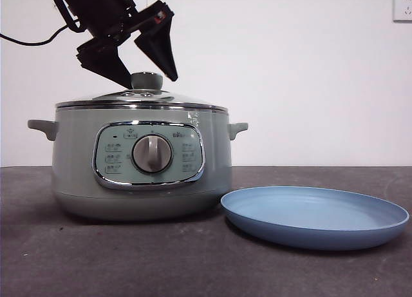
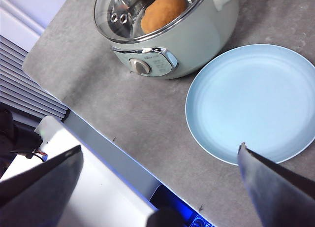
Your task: Take the potato out from the steamer,put the potato on the plate,close the lid
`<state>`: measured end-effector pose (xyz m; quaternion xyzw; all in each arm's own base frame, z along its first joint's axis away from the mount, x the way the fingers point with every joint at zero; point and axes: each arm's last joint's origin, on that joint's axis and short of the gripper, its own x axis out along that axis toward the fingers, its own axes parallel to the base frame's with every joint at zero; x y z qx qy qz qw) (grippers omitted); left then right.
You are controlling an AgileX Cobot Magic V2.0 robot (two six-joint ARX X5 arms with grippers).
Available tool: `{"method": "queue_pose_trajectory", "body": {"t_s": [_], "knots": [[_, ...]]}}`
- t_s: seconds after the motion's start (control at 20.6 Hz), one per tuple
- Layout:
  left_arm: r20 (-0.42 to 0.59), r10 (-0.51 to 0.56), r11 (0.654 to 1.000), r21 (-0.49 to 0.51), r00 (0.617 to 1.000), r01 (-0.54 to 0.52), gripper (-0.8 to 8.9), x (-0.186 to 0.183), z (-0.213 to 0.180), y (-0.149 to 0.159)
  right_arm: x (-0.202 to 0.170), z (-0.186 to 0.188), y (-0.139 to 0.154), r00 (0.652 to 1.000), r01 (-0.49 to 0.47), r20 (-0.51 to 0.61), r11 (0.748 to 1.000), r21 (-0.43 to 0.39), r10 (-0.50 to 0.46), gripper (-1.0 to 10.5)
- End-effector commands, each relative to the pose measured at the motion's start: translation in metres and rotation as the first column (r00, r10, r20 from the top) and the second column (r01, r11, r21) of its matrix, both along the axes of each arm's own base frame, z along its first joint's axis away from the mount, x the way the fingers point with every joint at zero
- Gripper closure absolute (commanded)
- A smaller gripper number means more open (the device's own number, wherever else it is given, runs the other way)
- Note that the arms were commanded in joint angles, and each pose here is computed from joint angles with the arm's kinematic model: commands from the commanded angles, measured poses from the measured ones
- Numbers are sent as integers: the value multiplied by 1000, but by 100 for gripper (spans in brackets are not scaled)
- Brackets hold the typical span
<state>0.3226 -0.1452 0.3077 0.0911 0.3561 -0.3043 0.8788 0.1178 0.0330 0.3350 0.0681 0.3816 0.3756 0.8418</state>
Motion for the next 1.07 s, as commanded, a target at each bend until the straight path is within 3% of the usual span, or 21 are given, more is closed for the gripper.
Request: {"method": "queue_pose_trajectory", "body": {"t_s": [0.05,0.29,0.53,0.73,0.92,1.07], "knots": [[-3,-11,1000,12,1000,11,541,-1,-1,-2,0,1,0,1000,4,4,1000,2,-4,317],[-3,-12,1000,11,1000,12,811,-1,-1,-2,1,1,0,1000,4,5,1000,2,-4,317],[3,-12,1000,7,1000,12,822,-2,2,-1,1,1,0,1000,6,2,1000,4,-6,318],[67,-2,1000,-22,998,3,822,-16,25,8,6,6,1,998,50,23,997,60,-51,319],[168,18,998,-64,986,-8,822,-47,64,26,22,10,8,997,68,24,990,123,-71,320],[219,48,996,-85,974,-30,822,-83,93,47,43,9,27,1000,25,0,986,166,-25,320]]}}
